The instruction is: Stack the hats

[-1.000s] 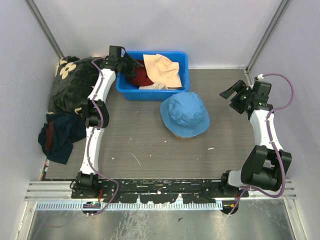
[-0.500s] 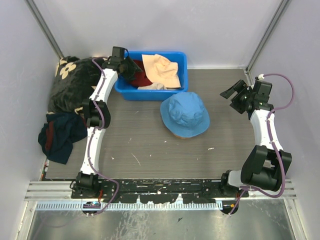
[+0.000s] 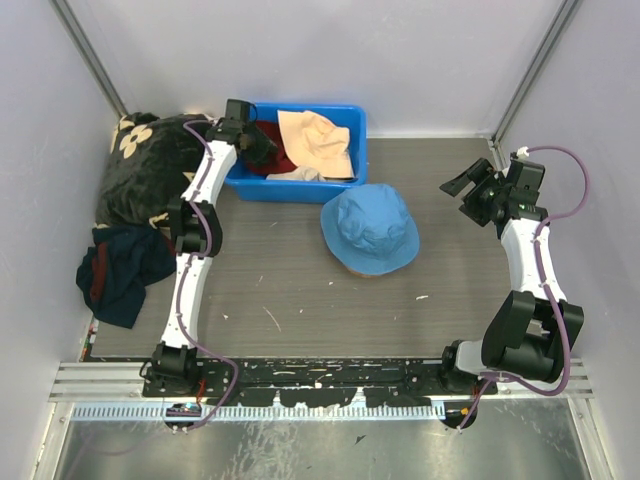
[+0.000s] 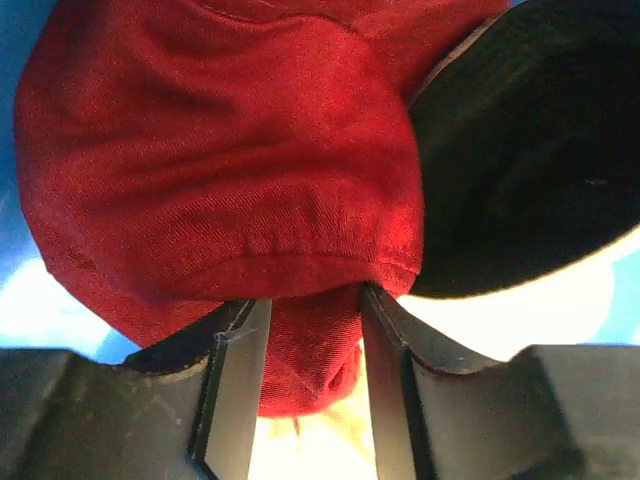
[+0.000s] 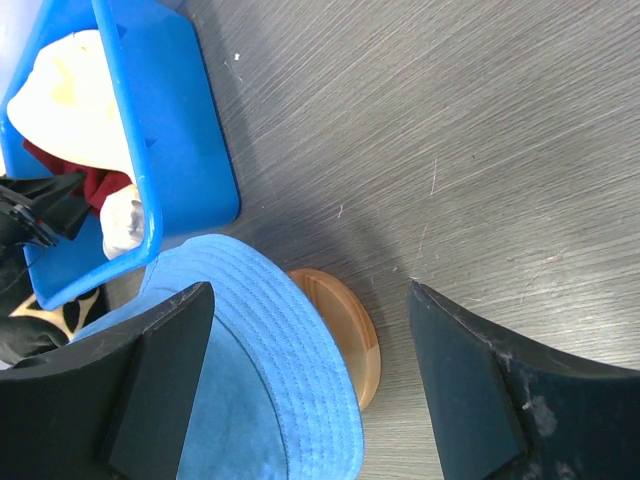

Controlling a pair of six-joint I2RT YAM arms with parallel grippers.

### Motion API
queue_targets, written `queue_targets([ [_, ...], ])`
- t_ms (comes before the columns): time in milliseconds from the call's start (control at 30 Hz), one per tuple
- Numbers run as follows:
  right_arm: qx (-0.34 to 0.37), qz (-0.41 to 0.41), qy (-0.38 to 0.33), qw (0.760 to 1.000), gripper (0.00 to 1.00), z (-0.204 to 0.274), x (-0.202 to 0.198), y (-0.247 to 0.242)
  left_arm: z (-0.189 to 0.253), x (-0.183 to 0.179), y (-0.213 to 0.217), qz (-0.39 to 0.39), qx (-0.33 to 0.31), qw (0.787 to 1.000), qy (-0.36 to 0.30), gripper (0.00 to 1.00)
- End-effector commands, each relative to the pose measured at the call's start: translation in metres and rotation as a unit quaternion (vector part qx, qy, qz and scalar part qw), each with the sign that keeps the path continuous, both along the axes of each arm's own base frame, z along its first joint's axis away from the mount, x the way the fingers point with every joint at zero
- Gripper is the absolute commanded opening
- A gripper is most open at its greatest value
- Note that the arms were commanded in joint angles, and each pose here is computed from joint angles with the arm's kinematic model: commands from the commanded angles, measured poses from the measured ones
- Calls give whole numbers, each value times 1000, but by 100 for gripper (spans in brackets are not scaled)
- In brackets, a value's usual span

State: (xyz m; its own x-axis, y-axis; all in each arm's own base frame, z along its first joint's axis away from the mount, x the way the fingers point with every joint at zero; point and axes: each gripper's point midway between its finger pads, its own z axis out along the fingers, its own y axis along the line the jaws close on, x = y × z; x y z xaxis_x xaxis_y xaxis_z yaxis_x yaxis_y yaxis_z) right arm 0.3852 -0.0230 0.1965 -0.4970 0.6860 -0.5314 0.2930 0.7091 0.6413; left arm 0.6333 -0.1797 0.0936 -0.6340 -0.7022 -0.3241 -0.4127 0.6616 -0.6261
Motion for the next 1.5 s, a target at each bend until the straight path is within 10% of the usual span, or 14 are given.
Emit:
queue_targets([
  [0,-6,3,-53,999,84,34,11,-1,-44,-6,30,33,14,998,56,41],
  [200,0,5,-51,999,84,32,11,1,-25,-1,26,19,-13,999,36,0],
  [867,-10,43,-121,992,81,96,42,6,233,-28,47,-17,-131,977,-165,0],
  [1467,131,208,-265,932,84,226,45,111,426,-124,-1,-124,-362,885,-266,0],
])
